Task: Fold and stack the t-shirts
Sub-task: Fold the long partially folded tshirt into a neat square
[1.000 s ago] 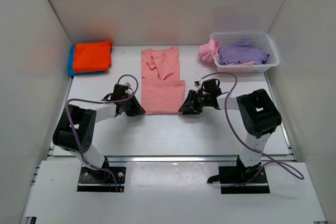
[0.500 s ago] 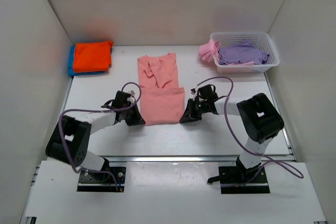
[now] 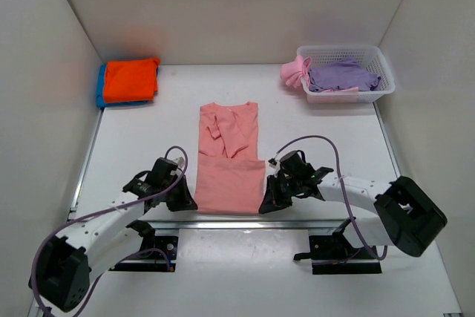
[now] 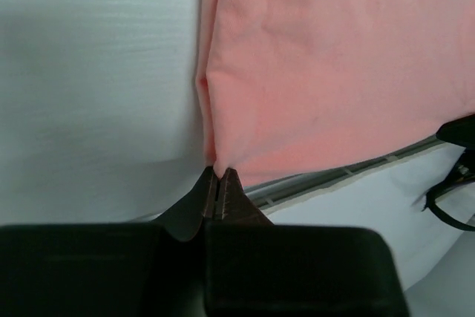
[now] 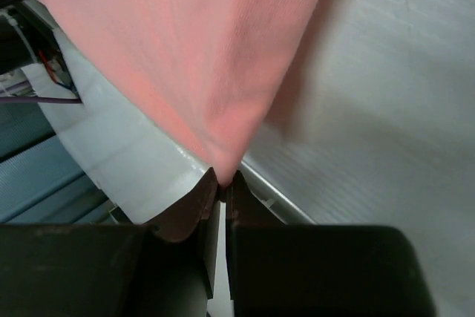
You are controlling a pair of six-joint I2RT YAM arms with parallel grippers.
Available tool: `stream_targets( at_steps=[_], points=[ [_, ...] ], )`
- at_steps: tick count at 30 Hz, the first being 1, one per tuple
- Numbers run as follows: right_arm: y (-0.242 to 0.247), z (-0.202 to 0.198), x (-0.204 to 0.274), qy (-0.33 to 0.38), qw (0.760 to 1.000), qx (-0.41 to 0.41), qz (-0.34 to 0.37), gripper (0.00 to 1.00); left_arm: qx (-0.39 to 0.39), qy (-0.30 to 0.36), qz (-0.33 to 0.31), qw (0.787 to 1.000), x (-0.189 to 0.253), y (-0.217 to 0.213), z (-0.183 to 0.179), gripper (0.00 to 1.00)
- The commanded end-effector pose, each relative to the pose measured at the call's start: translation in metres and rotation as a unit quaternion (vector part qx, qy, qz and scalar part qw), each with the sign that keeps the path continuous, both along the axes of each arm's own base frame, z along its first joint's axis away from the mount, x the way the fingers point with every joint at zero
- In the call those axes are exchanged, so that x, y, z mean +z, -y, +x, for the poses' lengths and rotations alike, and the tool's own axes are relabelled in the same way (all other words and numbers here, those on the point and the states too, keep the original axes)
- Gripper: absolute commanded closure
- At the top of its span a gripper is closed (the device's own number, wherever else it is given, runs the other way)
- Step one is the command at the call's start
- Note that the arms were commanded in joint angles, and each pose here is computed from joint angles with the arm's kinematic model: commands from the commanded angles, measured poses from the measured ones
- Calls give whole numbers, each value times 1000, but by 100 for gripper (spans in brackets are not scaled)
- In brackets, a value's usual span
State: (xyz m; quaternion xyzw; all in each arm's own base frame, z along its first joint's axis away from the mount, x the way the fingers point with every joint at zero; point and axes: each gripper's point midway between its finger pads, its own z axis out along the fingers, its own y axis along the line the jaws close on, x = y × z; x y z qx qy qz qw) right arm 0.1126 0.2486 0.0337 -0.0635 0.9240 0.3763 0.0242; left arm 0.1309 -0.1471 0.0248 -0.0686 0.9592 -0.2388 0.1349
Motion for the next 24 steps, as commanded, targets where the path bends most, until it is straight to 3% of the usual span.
stream_targets(
  at_steps=[1, 4, 10, 15, 16, 17, 20, 21, 22, 23, 24],
  points=[
    [10, 1, 6, -10, 1000, -27, -8, 100, 37, -7, 17, 999, 2, -15, -7, 100],
    [7, 21, 30, 11, 1000, -29, 6, 100, 49, 19, 3, 999, 27, -11, 12, 100],
    [0, 105, 84, 60, 997, -38, 29, 100, 84, 85, -21, 993, 88, -10, 96, 100],
    [11, 201, 101, 103, 993, -62, 23, 100, 125, 171, -31, 977, 138, -12, 208, 100],
    [9, 222, 100, 104, 992, -61, 21, 100, 127, 160, -19, 979, 125, -12, 225, 100],
    [9, 245, 118, 131, 989, -67, 29, 100, 132, 185, -19, 974, 141, -13, 248, 100],
    [16, 320, 95, 145, 986, -86, -11, 99, 130, 193, -12, 973, 121, -9, 321, 100],
    [21, 332, 94, 145, 985, -91, -17, 100, 132, 215, -19, 968, 138, -8, 343, 97],
    [20, 356, 92, 155, 983, -95, -18, 100, 136, 220, -14, 966, 136, -10, 368, 80],
    [17, 375, 90, 165, 981, -95, -19, 93, 135, 207, 0, 969, 113, -10, 381, 66],
    [17, 390, 102, 183, 978, -97, -16, 74, 130, 227, -9, 965, 129, -7, 397, 57]
  ],
)
